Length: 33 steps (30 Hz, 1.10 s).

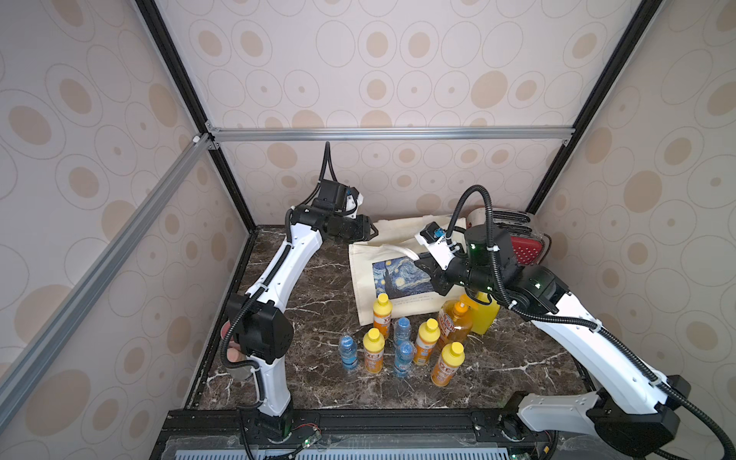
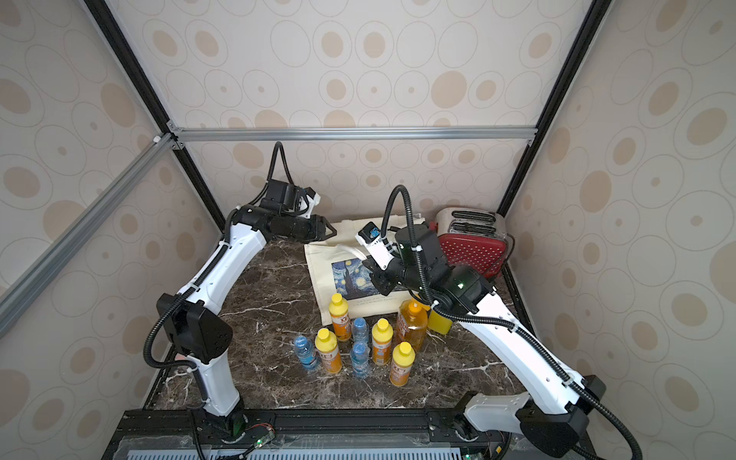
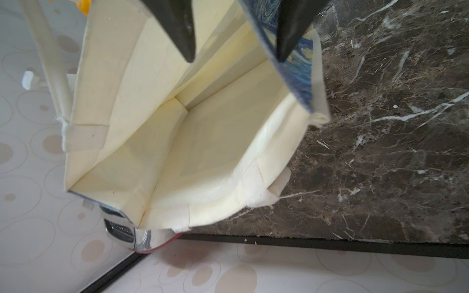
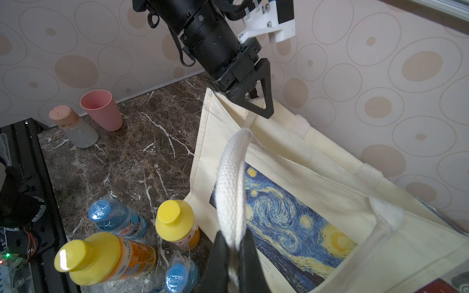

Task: Pack dish soap into the shopping bag
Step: Adjust the shopping bag at the center of the board.

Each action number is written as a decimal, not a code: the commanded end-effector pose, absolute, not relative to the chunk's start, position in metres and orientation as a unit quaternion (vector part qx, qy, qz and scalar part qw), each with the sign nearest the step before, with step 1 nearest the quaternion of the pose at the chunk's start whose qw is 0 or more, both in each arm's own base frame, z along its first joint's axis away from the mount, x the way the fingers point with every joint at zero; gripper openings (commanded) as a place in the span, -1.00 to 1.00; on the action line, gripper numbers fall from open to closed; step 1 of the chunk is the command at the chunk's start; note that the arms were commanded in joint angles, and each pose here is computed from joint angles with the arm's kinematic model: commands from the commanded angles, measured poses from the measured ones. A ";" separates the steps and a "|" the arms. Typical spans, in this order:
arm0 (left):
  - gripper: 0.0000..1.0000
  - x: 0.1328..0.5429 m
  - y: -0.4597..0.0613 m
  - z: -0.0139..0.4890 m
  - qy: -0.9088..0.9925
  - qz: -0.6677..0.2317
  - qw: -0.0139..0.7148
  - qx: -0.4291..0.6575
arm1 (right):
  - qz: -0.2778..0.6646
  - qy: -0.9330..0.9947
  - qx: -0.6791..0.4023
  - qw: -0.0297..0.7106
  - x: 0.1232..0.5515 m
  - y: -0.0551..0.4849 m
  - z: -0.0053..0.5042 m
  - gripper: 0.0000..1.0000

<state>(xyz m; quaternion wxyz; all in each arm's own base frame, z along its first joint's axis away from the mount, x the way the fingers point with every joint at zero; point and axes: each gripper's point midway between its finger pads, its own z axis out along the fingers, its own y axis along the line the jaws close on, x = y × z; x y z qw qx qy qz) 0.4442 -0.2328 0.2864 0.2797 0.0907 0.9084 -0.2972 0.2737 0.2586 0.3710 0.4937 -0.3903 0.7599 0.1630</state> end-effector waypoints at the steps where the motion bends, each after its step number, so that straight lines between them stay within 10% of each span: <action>1: -0.99 0.434 -0.230 0.293 0.912 -0.284 0.275 0.109 | 0.162 0.741 -0.390 0.522 0.271 0.258 0.386 -1.00; 24: -1.00 0.486 -0.207 0.413 0.795 -0.228 0.551 0.110 | 0.156 0.748 -0.398 0.508 0.281 0.266 0.372 -0.82; 33: -1.00 0.461 -0.184 0.331 0.824 -0.215 0.520 0.063 | 0.149 0.769 -0.366 0.503 0.279 0.253 0.383 -0.07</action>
